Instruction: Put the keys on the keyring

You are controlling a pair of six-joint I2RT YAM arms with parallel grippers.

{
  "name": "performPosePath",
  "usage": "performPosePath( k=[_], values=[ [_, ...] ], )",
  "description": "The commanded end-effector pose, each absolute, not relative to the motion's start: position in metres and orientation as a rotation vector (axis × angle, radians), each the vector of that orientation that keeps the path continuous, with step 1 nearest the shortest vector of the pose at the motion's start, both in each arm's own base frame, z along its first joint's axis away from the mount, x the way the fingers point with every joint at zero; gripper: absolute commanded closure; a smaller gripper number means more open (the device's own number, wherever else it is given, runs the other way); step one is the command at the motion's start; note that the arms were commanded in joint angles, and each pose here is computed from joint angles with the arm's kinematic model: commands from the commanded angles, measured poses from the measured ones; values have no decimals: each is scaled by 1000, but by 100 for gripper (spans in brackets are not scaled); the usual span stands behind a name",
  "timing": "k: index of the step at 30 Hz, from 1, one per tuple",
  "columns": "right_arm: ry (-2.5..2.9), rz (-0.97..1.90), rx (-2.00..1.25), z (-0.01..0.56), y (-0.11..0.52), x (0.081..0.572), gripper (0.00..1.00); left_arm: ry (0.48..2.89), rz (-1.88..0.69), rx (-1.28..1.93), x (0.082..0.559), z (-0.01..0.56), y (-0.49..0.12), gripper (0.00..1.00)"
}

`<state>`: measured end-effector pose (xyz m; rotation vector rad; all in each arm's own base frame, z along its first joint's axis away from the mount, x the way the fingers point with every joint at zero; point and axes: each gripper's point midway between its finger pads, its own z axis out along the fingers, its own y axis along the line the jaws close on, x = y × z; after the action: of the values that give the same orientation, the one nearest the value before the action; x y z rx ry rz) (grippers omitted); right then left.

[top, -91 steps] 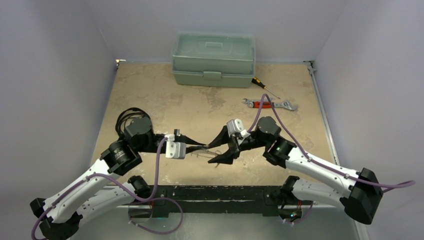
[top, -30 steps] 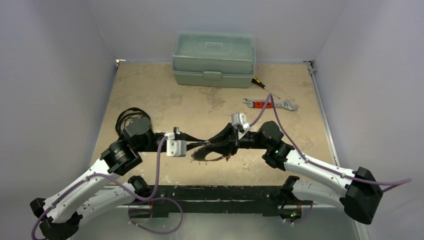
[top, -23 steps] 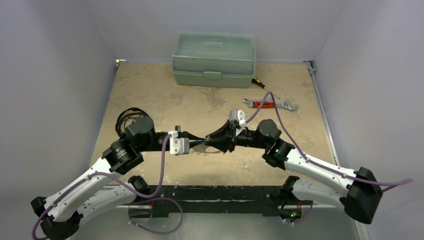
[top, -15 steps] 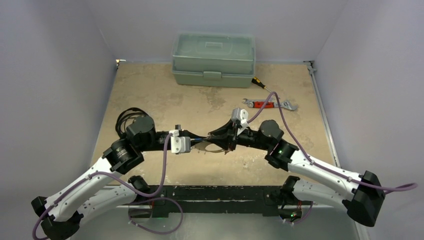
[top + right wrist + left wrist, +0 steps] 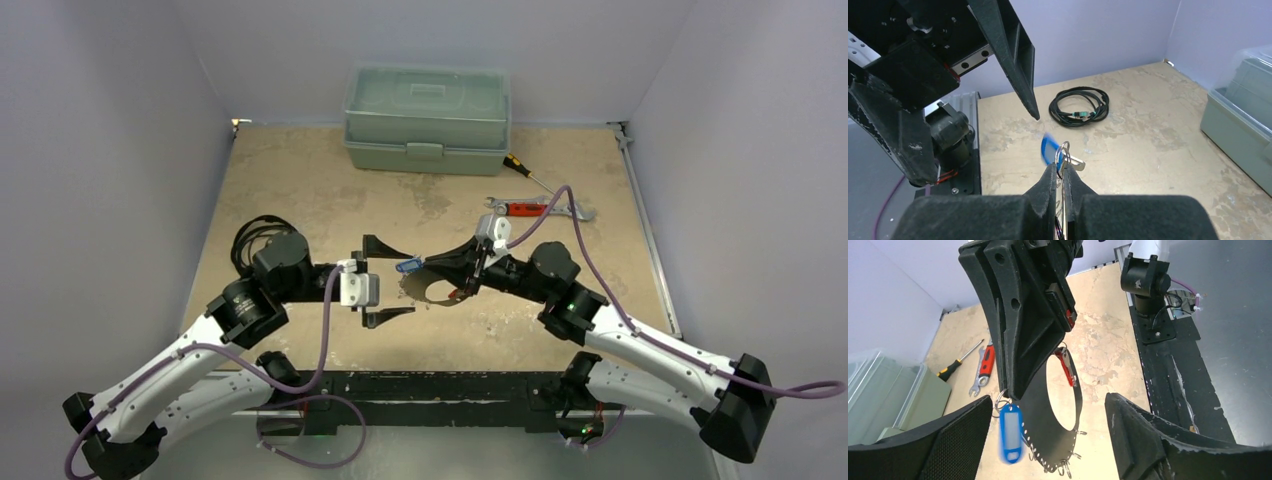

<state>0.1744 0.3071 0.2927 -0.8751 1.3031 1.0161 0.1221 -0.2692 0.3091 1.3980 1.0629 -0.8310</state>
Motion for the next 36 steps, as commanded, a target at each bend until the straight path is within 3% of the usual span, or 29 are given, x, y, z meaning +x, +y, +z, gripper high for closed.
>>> performPosePath(
  k=[1, 15, 23, 28, 32, 36],
  values=[
    [1202, 998, -851, 315, 302, 173, 100, 1026, -833, 1335, 121, 330, -267, 17],
    [1035, 1047, -899, 336, 287, 141, 100, 1045, -558, 1273, 155, 330, -247, 35],
    [907, 1150, -981, 355, 277, 103, 100, 1009, -510, 1258, 164, 345, -249, 57],
    [833, 1215, -1013, 368, 273, 84, 100, 1015, -606, 1277, 162, 342, -266, 52],
    [826, 1222, -1020, 372, 274, 82, 100, 957, -780, 1326, 137, 341, -280, 44],
    [854, 1208, -1027, 367, 278, 88, 100, 888, -907, 1347, 115, 352, -284, 43]
  ],
)
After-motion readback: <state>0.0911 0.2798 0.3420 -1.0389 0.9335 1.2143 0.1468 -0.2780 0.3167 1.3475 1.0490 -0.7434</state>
